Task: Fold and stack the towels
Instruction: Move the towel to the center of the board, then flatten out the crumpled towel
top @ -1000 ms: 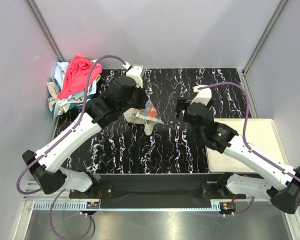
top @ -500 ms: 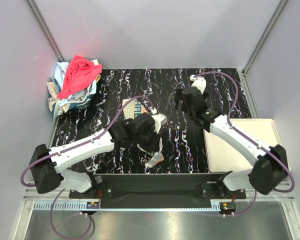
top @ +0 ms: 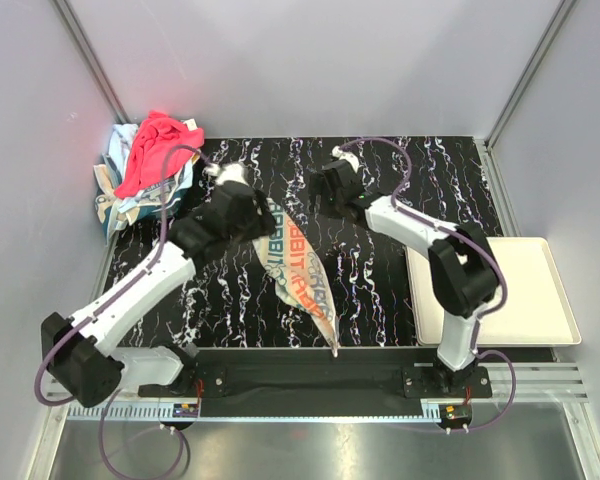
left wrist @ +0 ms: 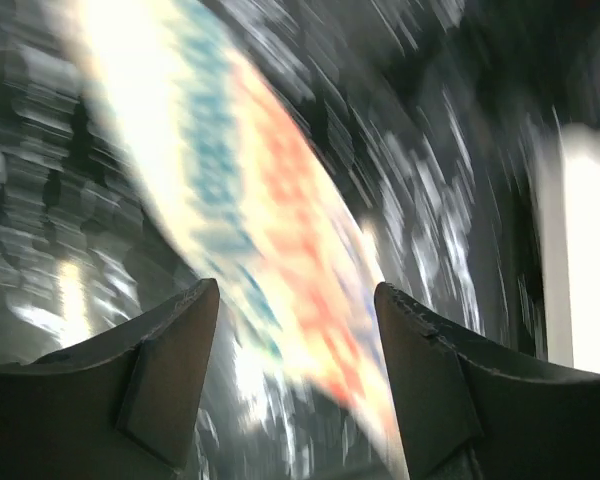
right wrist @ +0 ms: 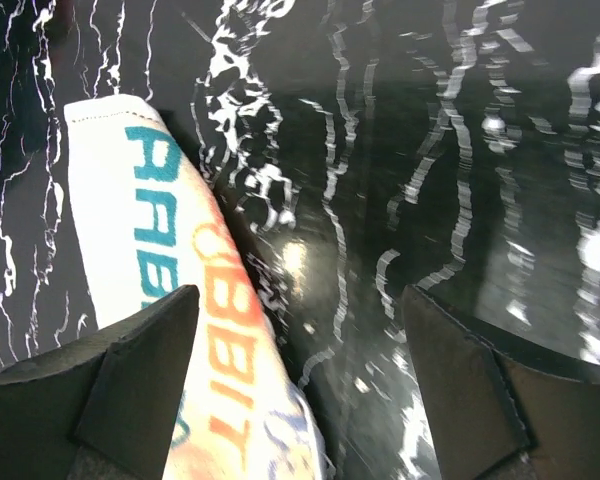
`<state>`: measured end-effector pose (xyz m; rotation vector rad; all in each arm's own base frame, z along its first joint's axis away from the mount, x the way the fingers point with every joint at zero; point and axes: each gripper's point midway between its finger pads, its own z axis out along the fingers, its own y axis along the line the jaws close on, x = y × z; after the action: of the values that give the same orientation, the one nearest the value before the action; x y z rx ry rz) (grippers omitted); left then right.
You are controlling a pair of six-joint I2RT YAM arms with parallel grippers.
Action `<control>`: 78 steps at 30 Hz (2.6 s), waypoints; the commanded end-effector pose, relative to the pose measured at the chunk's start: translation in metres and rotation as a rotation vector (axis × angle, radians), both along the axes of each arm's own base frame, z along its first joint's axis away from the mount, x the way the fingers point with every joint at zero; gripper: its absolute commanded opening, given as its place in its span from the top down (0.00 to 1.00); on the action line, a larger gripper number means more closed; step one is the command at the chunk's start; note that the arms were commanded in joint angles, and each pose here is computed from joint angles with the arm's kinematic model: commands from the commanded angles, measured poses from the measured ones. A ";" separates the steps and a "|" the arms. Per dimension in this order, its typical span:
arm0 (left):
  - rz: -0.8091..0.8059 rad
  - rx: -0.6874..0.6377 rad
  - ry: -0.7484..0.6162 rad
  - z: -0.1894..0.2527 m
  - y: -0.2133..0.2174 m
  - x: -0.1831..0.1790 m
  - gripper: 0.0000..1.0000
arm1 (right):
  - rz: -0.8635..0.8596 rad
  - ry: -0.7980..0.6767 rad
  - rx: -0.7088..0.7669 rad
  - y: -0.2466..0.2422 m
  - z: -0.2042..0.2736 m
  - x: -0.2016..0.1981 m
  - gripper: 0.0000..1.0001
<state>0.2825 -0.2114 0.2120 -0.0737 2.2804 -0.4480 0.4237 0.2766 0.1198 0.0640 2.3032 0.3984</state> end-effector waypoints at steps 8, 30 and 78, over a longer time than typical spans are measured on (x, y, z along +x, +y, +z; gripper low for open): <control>0.385 0.020 0.038 -0.075 0.081 0.157 0.34 | 0.095 0.046 0.156 0.059 -0.022 0.029 0.15; 0.322 0.095 0.227 -0.178 0.083 0.215 0.45 | 0.110 0.192 0.131 0.081 -0.084 0.033 0.20; 0.283 -0.026 0.012 -0.068 0.070 0.140 1.00 | 0.044 -0.004 -0.056 0.026 -0.023 0.026 0.54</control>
<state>0.4241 -0.1432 0.1219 -0.3895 2.3136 -0.3102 0.4517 0.3038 0.0741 0.0049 2.3780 0.3525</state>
